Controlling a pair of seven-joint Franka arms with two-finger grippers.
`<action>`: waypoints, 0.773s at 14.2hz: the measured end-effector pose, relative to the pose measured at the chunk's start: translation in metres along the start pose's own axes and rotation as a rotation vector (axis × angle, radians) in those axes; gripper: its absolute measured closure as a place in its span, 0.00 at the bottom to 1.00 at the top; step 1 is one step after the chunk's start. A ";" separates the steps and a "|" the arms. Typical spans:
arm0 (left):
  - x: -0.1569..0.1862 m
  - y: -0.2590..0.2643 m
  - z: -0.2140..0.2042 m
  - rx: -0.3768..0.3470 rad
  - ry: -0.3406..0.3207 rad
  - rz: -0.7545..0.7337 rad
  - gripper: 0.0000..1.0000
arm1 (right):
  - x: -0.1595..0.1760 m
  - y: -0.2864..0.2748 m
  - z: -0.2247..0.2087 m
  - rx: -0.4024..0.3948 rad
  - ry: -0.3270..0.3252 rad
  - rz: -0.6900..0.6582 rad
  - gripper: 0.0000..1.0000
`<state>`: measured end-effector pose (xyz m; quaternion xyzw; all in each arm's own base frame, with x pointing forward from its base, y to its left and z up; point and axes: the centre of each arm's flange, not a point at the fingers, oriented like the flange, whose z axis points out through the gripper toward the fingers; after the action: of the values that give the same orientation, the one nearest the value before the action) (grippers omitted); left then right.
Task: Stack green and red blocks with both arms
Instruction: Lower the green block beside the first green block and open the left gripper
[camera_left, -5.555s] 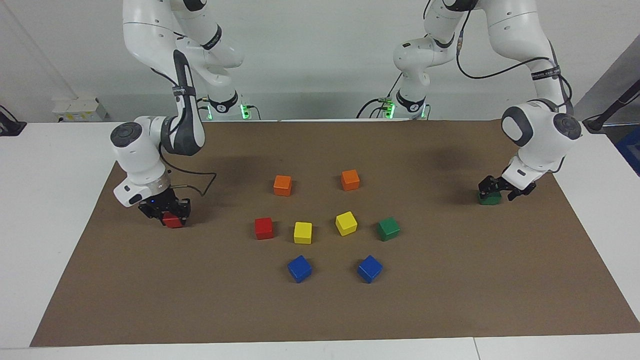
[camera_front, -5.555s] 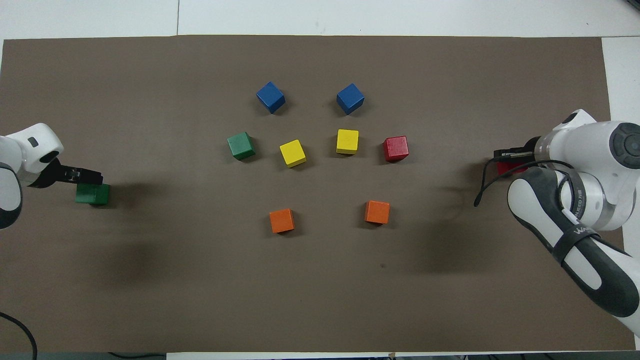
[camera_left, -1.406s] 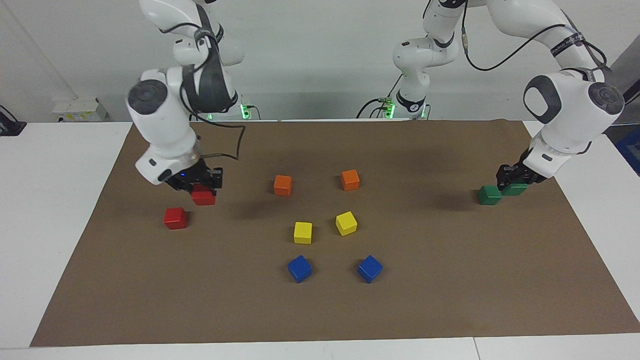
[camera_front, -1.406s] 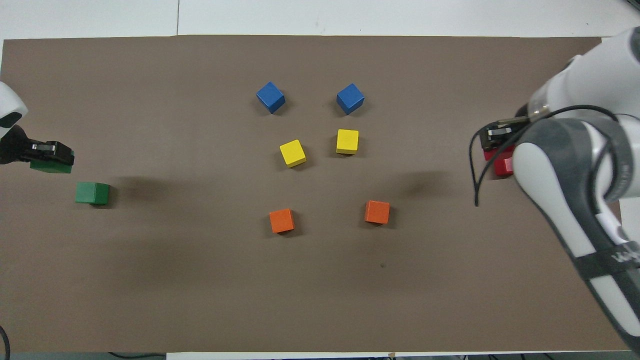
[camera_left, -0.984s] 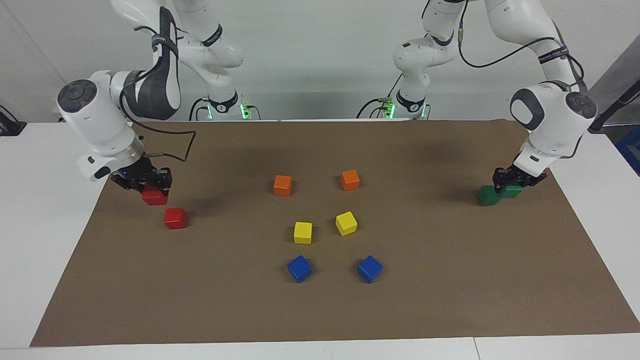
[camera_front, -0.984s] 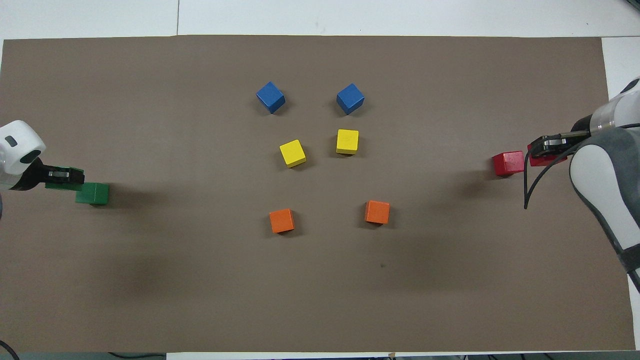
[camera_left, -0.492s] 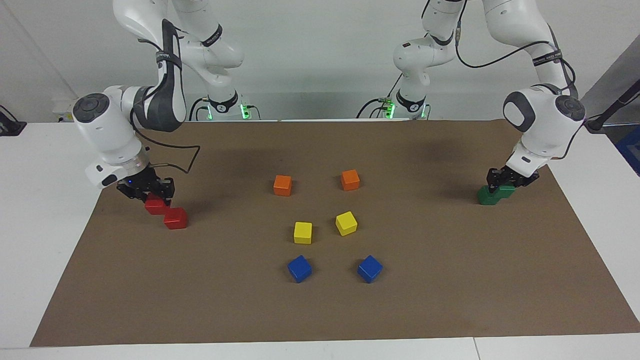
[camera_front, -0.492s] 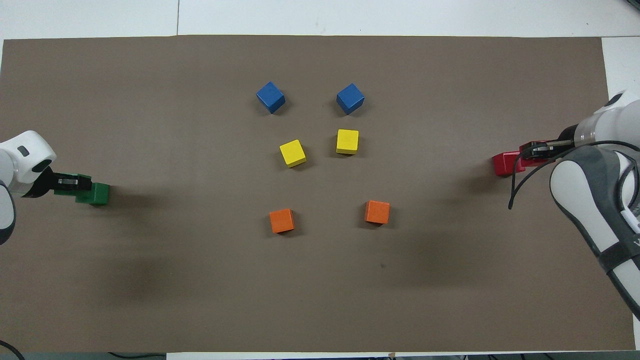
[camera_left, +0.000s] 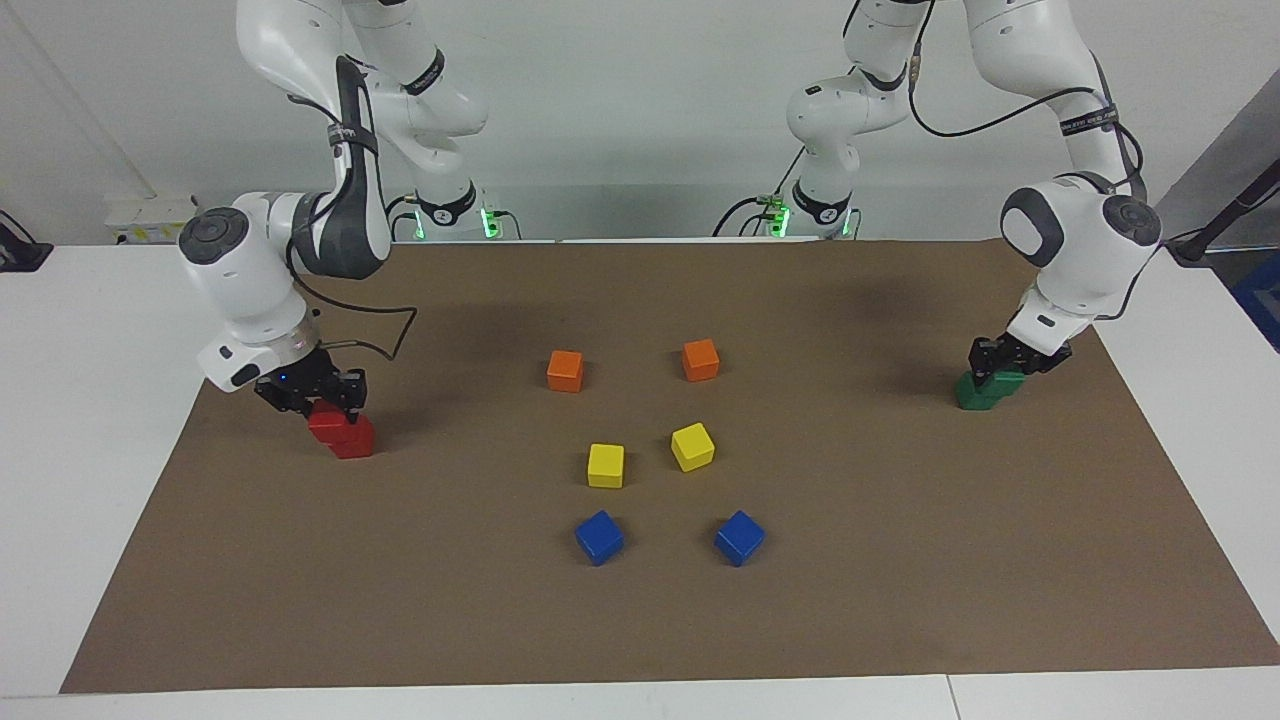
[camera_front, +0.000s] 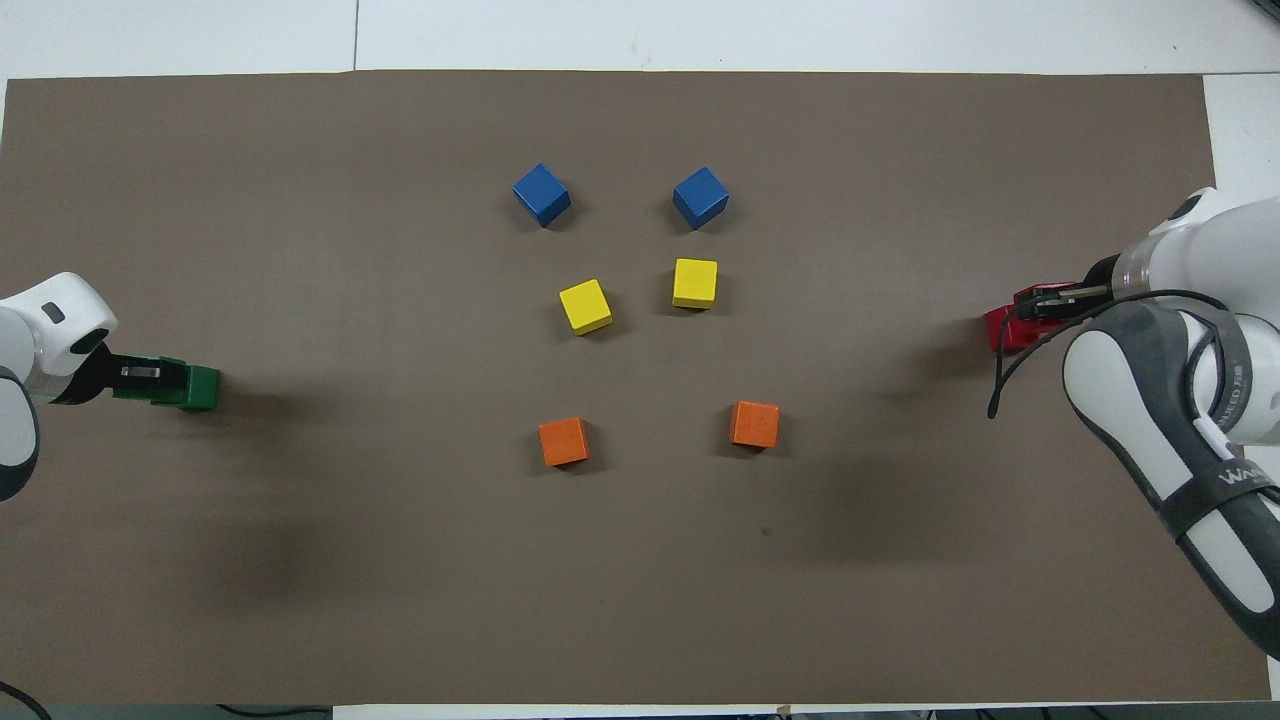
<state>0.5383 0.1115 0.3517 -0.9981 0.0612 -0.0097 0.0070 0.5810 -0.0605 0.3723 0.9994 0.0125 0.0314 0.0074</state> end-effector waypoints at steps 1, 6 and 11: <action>0.000 0.000 0.001 0.000 0.000 0.001 0.44 | 0.000 -0.001 0.001 0.000 -0.002 -0.002 0.45; -0.001 0.001 0.002 0.001 0.004 0.025 0.33 | -0.002 -0.002 0.009 -0.001 0.014 -0.014 0.45; -0.002 0.001 0.003 0.000 0.002 0.053 0.00 | -0.006 -0.002 0.016 -0.001 0.013 -0.017 0.45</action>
<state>0.5362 0.1113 0.3483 -0.9961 0.0878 -0.0103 0.0071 0.5757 -0.0588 0.3559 0.9990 0.0209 0.0376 0.0080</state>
